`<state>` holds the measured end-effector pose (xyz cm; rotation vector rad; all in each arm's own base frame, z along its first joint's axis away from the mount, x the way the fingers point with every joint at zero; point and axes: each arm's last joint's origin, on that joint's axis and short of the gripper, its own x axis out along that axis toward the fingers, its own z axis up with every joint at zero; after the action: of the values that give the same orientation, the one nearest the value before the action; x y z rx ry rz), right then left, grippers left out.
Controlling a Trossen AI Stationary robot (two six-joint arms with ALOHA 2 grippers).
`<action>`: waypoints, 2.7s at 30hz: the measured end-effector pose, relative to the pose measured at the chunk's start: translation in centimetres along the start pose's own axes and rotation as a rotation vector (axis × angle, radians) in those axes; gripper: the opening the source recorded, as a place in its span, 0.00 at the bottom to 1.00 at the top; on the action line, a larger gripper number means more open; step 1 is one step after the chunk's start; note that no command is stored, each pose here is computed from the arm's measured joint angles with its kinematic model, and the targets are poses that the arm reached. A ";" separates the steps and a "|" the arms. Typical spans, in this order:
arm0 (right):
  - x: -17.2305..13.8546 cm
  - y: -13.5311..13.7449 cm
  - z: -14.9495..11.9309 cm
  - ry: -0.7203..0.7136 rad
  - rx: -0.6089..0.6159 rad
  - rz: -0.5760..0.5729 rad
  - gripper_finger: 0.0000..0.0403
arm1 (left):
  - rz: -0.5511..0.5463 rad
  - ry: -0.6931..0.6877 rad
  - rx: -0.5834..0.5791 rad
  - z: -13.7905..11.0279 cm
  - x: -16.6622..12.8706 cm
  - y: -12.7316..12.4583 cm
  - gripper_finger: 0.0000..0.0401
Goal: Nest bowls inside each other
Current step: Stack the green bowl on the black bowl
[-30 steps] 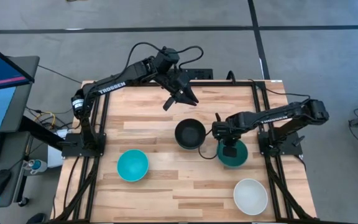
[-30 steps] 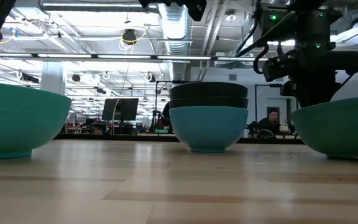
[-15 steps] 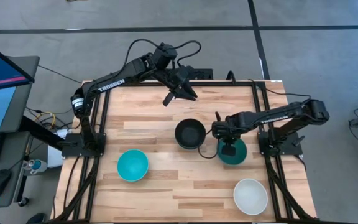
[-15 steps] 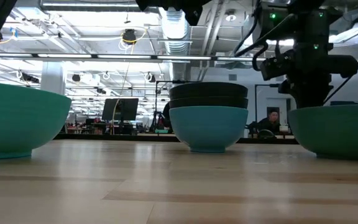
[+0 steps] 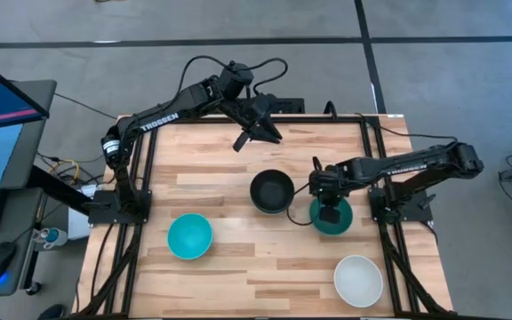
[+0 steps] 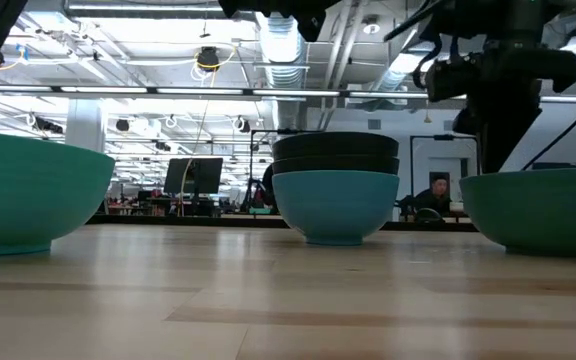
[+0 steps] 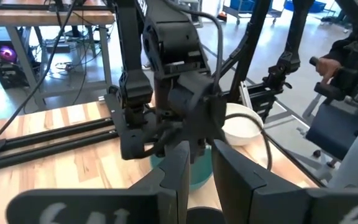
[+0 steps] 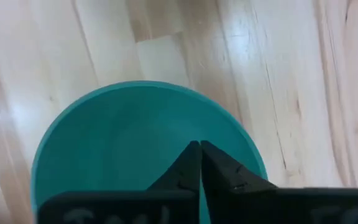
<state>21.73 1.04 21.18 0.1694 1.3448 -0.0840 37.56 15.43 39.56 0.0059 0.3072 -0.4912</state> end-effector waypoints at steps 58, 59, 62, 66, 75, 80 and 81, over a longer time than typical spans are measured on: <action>0.7 -2.8 -0.6 0.065 -0.046 0.068 0.18 | 0.048 0.006 -0.001 -0.2 -0.6 0.6 0.14; 0.7 -2.9 -0.6 0.065 -0.047 0.066 0.18 | 0.048 0.005 0.000 -0.2 -0.7 0.6 0.14; 0.7 -2.9 -0.6 0.065 -0.053 0.065 0.18 | 0.048 0.005 0.000 -0.2 -0.7 0.6 0.14; 0.7 -2.8 -0.6 0.065 -0.054 0.066 0.18 | 0.048 0.005 0.000 -0.1 -0.7 0.6 0.14; 0.7 -2.8 -0.6 0.065 -0.050 0.069 0.18 | 0.048 0.004 0.000 -0.1 -0.7 0.6 0.14; 0.7 -2.5 -0.3 0.032 -0.062 0.070 0.20 | 0.048 0.004 0.001 -0.1 -0.7 0.6 0.14; 0.7 -2.4 -0.2 0.017 -0.070 0.068 0.20 | 0.048 0.004 0.001 -0.1 -0.7 0.6 0.14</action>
<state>21.32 -1.27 20.24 0.1573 1.3561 0.0219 37.27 16.31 39.57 0.0151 0.3105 -0.4440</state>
